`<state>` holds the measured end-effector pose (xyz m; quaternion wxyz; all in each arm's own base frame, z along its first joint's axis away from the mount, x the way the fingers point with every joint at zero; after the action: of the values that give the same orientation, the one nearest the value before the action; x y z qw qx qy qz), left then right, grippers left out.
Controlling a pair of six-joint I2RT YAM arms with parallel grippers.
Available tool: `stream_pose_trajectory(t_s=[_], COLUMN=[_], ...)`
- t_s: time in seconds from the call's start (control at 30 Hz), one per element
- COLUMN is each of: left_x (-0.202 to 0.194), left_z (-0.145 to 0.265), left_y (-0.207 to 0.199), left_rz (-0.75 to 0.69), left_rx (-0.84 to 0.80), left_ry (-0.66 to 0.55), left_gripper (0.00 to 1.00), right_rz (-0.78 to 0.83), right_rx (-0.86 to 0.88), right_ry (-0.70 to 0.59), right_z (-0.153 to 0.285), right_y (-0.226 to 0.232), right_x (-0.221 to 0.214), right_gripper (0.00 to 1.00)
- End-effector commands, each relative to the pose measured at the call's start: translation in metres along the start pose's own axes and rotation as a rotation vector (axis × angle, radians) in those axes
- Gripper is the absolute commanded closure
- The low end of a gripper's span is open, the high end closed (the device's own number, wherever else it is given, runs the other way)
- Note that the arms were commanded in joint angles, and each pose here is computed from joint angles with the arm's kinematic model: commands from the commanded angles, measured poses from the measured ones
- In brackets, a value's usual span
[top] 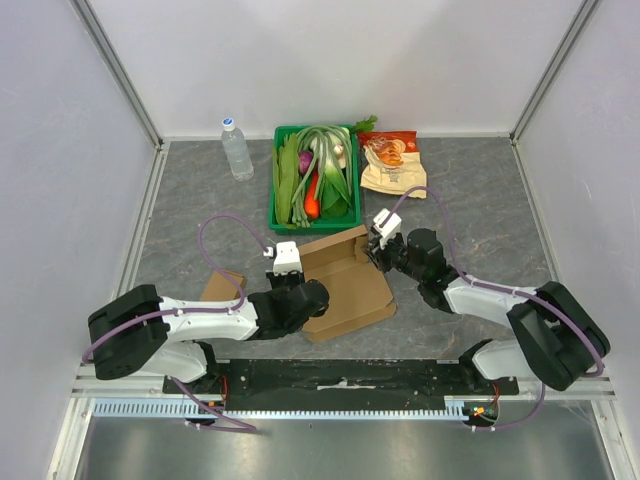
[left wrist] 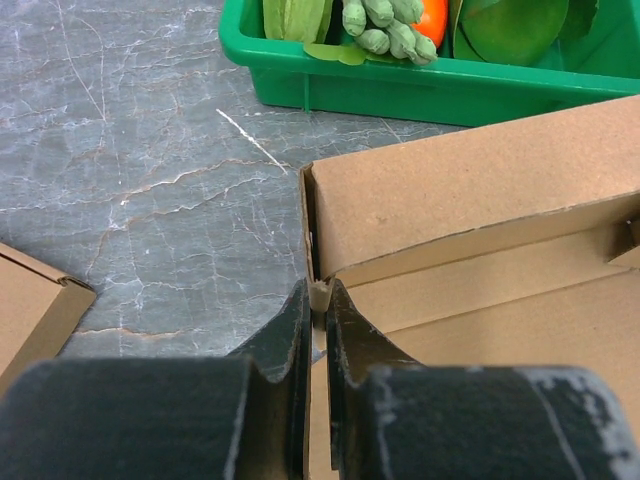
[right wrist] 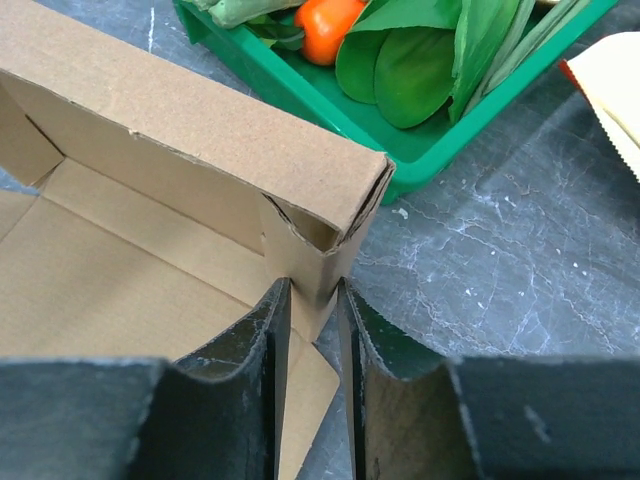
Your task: Fold the paper box
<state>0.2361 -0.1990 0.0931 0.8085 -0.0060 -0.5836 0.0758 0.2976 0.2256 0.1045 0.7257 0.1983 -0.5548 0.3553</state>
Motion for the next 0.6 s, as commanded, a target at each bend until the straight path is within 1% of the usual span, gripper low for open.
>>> stream_pose_trajectory(t_s=[0.0,0.13,0.17,0.37,0.47,0.5,0.57], left_x=[0.018,0.018,0.018,0.019,0.018,0.018,0.017], left_z=[0.001,0.001,0.001,0.001,0.001,0.001,0.000], left_y=[-0.015,-0.015,-0.015,-0.016,-0.016,-0.017,-0.017], left_rz=[0.085,0.084,0.084,0.083,0.081,0.084,0.083], left_rx=[-0.023,-0.023,-0.023,-0.025,-0.023,-0.026,-0.025], left_ry=[-0.046,-0.046,-0.046,-0.046,-0.044,-0.042,-0.042], left_gripper=[0.98,0.98,0.98,0.98,0.98,0.98,0.98], right_rz=[0.030,0.018,0.020,0.018,-0.001,-0.002,-0.001], right_rx=[-0.040,-0.074,-0.079,-0.145,-0.160,-0.160,-0.164], right_ry=[-0.110,-0.117,-0.138,-0.141,-0.146,-0.152,-0.153], right_z=[-0.009,-0.011,-0.011,-0.016,-0.020,-0.022,-0.026], right_y=[-0.005,-0.009,-0.010,-0.017,-0.018,-0.019,-0.017], right_x=[0.025,0.027,0.031,0.030,0.031,0.034,0.034], right_gripper=[0.68,0.66,0.66,0.57,0.62,0.67,0.69])
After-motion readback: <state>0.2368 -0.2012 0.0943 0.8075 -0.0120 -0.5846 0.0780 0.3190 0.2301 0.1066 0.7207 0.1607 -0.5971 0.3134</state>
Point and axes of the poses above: each gripper's point midway between its finger pads, its own z axis back along the fingers, its own y axis along the line the jaws close on, x = y × z, the point moved 1 cm from there along z, back along the fingers, and after that the axes turned 2 degrees about z, right-handed, at the moved point
